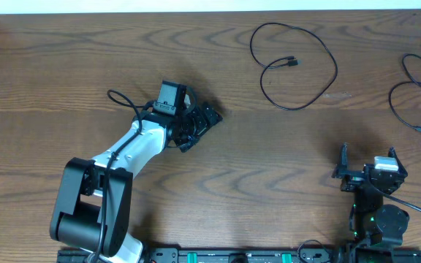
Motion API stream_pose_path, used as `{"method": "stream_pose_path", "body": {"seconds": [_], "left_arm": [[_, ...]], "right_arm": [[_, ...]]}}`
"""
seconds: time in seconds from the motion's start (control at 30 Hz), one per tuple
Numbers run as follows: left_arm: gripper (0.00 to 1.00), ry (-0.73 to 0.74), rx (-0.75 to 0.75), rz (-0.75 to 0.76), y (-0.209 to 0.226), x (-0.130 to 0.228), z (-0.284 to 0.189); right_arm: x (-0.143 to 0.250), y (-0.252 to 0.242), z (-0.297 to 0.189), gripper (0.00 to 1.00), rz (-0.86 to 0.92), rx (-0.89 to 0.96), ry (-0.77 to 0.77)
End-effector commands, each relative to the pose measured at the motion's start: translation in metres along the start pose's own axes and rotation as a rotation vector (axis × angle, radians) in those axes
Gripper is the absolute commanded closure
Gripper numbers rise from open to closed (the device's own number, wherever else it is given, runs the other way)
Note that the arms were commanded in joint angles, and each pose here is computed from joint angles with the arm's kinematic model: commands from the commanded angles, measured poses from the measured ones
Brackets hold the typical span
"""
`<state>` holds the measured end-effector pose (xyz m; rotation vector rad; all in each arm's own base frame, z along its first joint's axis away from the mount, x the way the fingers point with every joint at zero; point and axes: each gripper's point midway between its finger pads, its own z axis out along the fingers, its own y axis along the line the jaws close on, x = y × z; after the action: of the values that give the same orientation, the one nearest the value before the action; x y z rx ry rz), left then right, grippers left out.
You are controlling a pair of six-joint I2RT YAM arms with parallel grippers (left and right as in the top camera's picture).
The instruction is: Untangle cables
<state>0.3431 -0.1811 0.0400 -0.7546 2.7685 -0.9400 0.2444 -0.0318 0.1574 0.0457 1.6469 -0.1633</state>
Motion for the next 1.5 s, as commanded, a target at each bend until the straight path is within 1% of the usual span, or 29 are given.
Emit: {"method": "stream_pose_path", "body": {"seconds": [0.0, 0.07, 0.13, 0.23, 0.33, 0.43, 0.6, 0.7, 0.83, 0.97, 1.13, 1.2, 1.47], "left_arm": [[0.02, -0.042, 0.038, 0.041, -0.017, -0.003, -0.017], [0.02, -0.093, 0.044, 0.081, -0.025, -0.006, -0.032], [0.02, -0.203, 0.001, 0.116, -0.023, -0.018, -0.053], [0.02, -0.373, -0.064, 0.121, -0.020, -0.033, -0.089], [0.02, -0.521, -0.135, 0.112, -0.010, -0.038, -0.132], [0.02, -0.601, -0.190, 0.128, 0.002, -0.032, -0.168], [0.02, -0.640, -0.239, 0.237, 0.021, -0.011, -0.219], [0.02, -0.695, -0.228, 0.241, 0.031, -0.001, -0.248], [0.02, -0.807, -0.167, 0.224, 0.042, 0.011, -0.278], [0.02, -0.884, -0.110, 0.207, 0.058, 0.026, -0.291], [0.02, -0.935, -0.052, 0.200, 0.079, 0.040, -0.285], [0.02, -0.952, -0.004, 0.215, 0.081, 0.045, -0.281], [0.02, -1.027, 0.053, 0.223, 0.093, 0.039, -0.266]], "right_arm": [[0.001, 0.000, 0.000, 0.01, -0.012, -0.004, 0.000], [0.001, 0.001, 0.000, 0.01, -0.012, -0.005, 0.000], [0.001, 0.001, 0.000, 0.01, -0.012, -0.005, 0.000], [0.001, 0.000, 0.000, 0.01, -0.012, -0.004, 0.000], [0.001, 0.001, 0.000, 0.01, -0.012, -0.005, 0.000], [0.001, 0.001, 0.000, 0.01, -0.013, -0.005, 0.000], [0.001, 0.000, 0.000, 0.01, -0.012, -0.004, 0.000], [0.001, 0.000, 0.000, 0.01, -0.012, -0.004, 0.000], [0.001, 0.001, 0.000, 0.01, -0.012, -0.005, 0.000], [0.001, 0.000, 0.000, 0.01, -0.012, -0.004, 0.000], [0.001, 0.001, 0.000, 0.01, -0.012, -0.005, 0.000], [0.001, 0.000, 0.000, 0.01, -0.013, -0.004, 0.000], [0.001, 0.001, 0.000, 0.01, -0.012, -0.005, 0.000]]}}
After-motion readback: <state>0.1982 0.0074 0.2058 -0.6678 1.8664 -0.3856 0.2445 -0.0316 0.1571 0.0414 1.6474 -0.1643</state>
